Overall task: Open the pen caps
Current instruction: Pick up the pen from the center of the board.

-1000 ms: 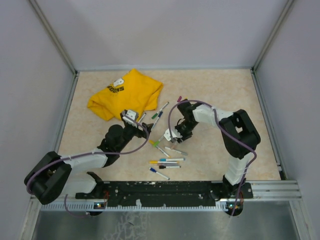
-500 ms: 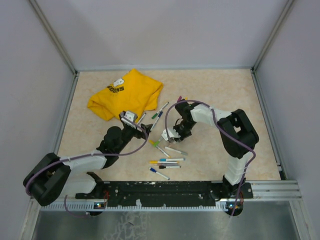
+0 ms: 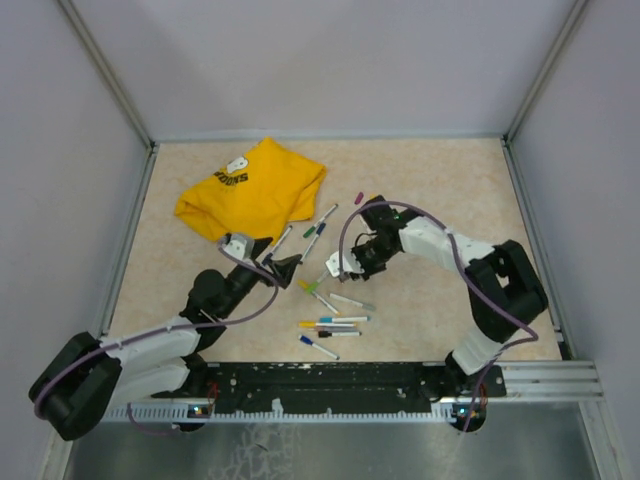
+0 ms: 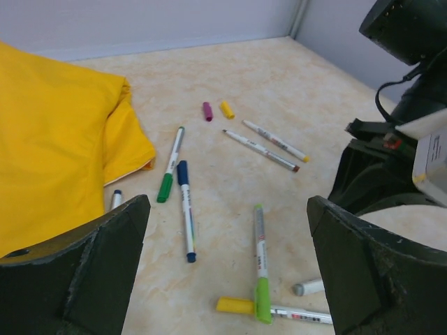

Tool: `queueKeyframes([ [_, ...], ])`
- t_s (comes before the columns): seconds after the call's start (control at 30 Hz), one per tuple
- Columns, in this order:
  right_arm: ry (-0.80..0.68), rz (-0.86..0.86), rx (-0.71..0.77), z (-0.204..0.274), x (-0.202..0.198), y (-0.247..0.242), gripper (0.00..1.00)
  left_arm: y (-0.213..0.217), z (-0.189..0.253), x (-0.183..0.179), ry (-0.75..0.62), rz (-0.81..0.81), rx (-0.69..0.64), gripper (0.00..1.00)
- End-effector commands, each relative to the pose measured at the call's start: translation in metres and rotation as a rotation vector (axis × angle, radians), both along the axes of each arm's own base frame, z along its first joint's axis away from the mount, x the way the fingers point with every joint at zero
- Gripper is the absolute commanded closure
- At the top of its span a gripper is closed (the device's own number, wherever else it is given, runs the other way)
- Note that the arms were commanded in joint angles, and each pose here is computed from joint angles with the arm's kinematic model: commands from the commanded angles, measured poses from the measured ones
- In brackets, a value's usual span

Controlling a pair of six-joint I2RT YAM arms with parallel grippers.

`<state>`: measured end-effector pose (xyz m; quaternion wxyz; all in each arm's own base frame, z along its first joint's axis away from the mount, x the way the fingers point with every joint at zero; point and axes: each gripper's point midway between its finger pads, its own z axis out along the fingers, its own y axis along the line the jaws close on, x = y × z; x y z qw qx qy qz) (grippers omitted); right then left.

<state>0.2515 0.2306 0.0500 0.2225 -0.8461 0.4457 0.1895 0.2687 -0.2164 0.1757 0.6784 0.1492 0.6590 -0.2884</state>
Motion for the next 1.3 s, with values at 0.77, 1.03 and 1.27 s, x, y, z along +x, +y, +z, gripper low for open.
queueKeyframes([
  [0.77, 0.684, -0.444, 0.592, 0.16, -0.053, 0.031, 1.0, -0.063, 0.102, -0.072, 0.019, -0.609, -0.619, 0.07],
  [1.03, 0.765, -0.481, 0.592, 0.159, -0.052, 0.035, 1.0, -0.076, 0.096, -0.048, 0.065, -0.544, -0.655, 0.14],
  [1.27, 0.806, -0.504, 0.578, 0.154, -0.049, 0.037, 1.0, -0.09, 0.097, -0.042, 0.06, -0.505, -0.623, 0.18],
])
